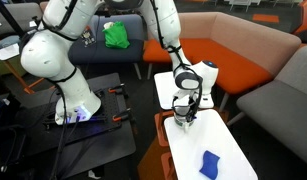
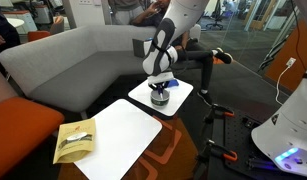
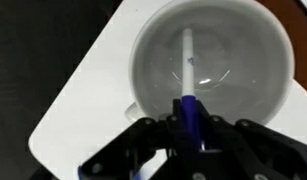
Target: Remove the pen from the mug and put it on the table
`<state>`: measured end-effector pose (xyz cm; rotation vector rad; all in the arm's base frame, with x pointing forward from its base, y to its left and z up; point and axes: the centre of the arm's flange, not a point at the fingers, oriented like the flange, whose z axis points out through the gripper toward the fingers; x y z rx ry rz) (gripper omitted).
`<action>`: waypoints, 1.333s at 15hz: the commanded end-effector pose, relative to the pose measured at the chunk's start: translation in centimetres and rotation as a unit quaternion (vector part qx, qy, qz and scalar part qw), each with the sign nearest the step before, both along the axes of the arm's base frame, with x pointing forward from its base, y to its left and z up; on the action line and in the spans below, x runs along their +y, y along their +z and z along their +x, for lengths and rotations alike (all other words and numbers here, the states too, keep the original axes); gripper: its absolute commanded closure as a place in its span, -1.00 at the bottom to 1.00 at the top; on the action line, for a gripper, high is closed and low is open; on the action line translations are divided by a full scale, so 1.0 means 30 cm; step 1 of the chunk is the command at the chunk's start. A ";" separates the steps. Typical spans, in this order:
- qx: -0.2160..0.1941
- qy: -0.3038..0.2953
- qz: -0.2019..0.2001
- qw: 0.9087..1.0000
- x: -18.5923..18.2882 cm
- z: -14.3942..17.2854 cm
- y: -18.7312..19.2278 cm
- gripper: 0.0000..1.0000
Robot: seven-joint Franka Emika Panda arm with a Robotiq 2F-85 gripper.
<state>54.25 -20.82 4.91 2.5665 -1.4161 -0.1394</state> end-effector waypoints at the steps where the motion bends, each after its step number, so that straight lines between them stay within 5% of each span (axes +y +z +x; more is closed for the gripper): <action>1: 0.003 0.030 -0.059 0.998 0.047 -0.038 0.103 0.91; 7: -0.014 0.050 -0.129 0.990 0.134 -0.093 0.269 0.91; 14: -0.044 -0.094 -0.217 0.971 0.079 -0.058 0.405 0.91; 20: -0.052 -0.255 -0.169 0.951 -0.137 0.040 0.401 0.91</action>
